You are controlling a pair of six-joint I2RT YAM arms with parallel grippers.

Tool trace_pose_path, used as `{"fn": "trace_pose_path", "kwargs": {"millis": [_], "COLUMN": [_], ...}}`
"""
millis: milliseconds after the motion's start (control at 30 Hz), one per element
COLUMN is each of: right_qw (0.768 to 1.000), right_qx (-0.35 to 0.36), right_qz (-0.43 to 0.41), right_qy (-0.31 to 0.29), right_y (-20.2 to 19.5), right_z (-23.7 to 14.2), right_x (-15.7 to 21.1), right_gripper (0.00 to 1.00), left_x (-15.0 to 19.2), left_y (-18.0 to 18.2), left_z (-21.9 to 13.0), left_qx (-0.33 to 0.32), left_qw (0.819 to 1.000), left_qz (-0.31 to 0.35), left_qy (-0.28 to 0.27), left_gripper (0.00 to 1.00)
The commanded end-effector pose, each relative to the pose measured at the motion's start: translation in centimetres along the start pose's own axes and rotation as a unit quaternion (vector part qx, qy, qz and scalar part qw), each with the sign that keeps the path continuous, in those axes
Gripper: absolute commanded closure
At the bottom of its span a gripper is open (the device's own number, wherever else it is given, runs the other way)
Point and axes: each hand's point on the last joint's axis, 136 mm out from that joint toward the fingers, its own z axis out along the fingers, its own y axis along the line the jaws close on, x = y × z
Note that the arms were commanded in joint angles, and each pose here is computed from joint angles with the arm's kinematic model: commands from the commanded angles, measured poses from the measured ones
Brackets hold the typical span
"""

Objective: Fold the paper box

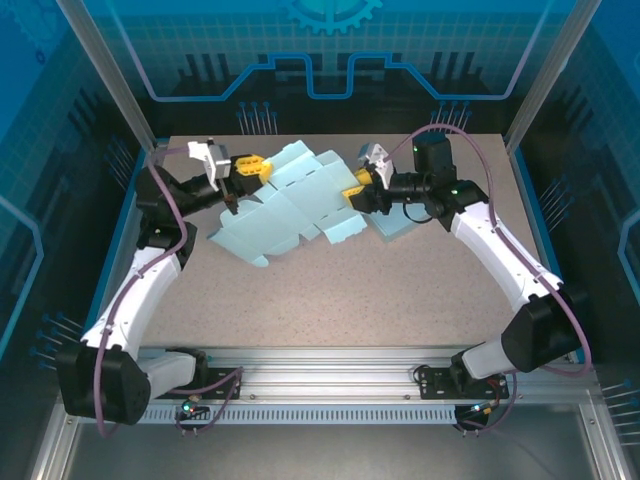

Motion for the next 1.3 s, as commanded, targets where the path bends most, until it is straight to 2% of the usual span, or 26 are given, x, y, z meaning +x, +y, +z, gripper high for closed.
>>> {"fn": "trace_pose_path", "kwargs": {"millis": [0,33,100,167,233,267,300,367,400,533,667,767,933,1033,1133,1267], "right_qw": [1.000,1.000,1.000,1.000,0.999,0.999,0.998,0.997,0.996,0.990,0.981,0.973,0.957,0.946,0.937,0.939], "right_qx": [-0.014,-0.008,-0.001,-0.007,-0.008,-0.003,0.002,0.000,-0.005,-0.060,-0.105,-0.125,-0.154,-0.127,-0.054,0.043], "right_qz": [0.000,0.000,-0.007,-0.018,-0.027,-0.031,-0.033,-0.038,-0.039,-0.030,-0.010,0.007,0.034,0.045,0.033,-0.015], "right_qy": [-0.008,-0.005,0.002,0.009,0.023,0.033,0.045,0.069,0.080,0.124,0.164,0.196,0.244,0.295,0.344,0.340], "right_y": [0.6,0.4,0.5,1.1,1.5,1.5,1.4,1.6,1.7,3.5,4.7,4.8,4.4,2.2,-1.4,-5.1], "right_z": [-0.6,-0.7,-1.0,-1.4,-1.7,-1.9,-2.0,-2.4,-2.6,-3.2,-3.6,-3.4,-2.0,0.0,2.4,5.1], "right_x": [-1.3,-1.4,-1.9,-2.6,-2.9,-2.9,-2.8,-2.5,-2.4,-1.9,-1.3,-0.5,1.4,3.6,5.6,5.0], "right_gripper": [0.91,0.99,1.00,1.00,1.00,1.00,1.00,1.00,1.00,1.00,1.00,1.00,1.00,1.00,1.00,1.00], "left_x": [-1.9,-1.7,-1.0,-0.3,0.3,0.6,1.0,1.3,1.5,1.8,1.3,1.2,2.3,4.0,6.3,7.7], "left_y": [1.1,1.3,1.2,1.0,0.6,0.4,0.4,0.6,0.7,0.0,-0.1,0.2,1.2,1.5,2.8,4.9], "left_z": [-1.0,-1.2,-1.3,-1.5,-1.7,-1.9,-2.1,-2.7,-3.1,-4.5,-4.9,-4.6,-3.6,-3.2,-3.5,-3.6], "left_qx": [-0.023,-0.025,-0.022,-0.023,-0.024,-0.029,-0.040,-0.078,-0.094,-0.131,-0.141,-0.134,-0.117,-0.100,-0.119,-0.157], "left_qw": [0.998,0.998,0.998,0.998,0.998,0.998,0.998,0.996,0.994,0.985,0.980,0.980,0.979,0.978,0.973,0.968], "left_qz": [-0.010,-0.020,-0.036,-0.044,-0.048,-0.047,-0.046,-0.037,-0.030,0.004,0.018,0.010,-0.040,-0.063,-0.056,-0.042], "left_qy": [-0.056,-0.058,-0.052,-0.042,-0.024,-0.012,0.001,0.027,0.041,0.109,0.136,0.149,0.161,0.171,0.188,0.191], "left_gripper": [1.00,1.00,0.99,0.91,0.67,0.43,0.25,0.04,0.01,0.01,0.01,0.01,0.01,0.01,0.01,0.01]}}
